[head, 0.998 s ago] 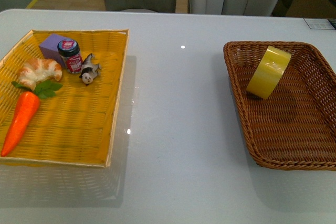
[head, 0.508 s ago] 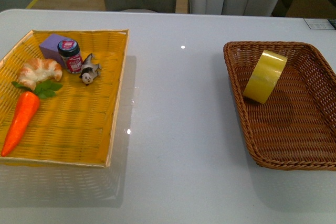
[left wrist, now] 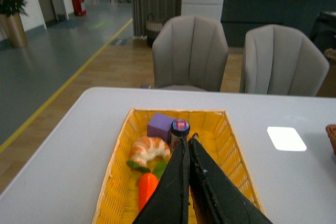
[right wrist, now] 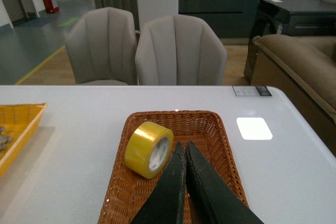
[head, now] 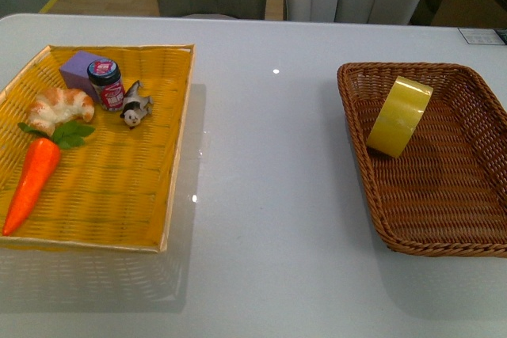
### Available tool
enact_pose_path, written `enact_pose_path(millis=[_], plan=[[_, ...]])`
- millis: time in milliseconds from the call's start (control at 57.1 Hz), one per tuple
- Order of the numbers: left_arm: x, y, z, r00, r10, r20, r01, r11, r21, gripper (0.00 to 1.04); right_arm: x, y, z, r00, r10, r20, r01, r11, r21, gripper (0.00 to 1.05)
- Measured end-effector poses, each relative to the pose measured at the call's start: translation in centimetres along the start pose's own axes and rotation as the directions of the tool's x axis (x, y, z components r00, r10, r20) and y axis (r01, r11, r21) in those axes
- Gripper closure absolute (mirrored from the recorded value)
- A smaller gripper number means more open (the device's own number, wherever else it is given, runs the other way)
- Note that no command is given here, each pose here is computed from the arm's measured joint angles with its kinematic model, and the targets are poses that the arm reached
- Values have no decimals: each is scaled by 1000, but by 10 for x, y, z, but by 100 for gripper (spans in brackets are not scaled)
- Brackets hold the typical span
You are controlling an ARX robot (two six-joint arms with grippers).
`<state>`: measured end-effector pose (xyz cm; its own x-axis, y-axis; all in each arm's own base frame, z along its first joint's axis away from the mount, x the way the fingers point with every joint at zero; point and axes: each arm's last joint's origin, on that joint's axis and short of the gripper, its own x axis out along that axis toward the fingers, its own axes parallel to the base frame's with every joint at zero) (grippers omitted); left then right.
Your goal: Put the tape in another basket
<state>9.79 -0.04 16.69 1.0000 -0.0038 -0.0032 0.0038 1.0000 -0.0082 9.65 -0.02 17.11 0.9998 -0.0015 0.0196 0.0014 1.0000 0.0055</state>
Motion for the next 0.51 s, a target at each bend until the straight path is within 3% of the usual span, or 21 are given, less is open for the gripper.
enact_pose_path(millis=[105,140,508], plan=[[0,0,0,1000,0,2,0,1000,0,103,0,0,0,1000,0,0,0,1000,0,103],[0,0,0,1000,0,2,0,1000,-1,102,0,0,0,1000,0,0,0,1000,-1,98],[0,0,0,1000,0,2,0,1000,0,36,0,0,0,1000,0,0,0,1000,-2,32]])
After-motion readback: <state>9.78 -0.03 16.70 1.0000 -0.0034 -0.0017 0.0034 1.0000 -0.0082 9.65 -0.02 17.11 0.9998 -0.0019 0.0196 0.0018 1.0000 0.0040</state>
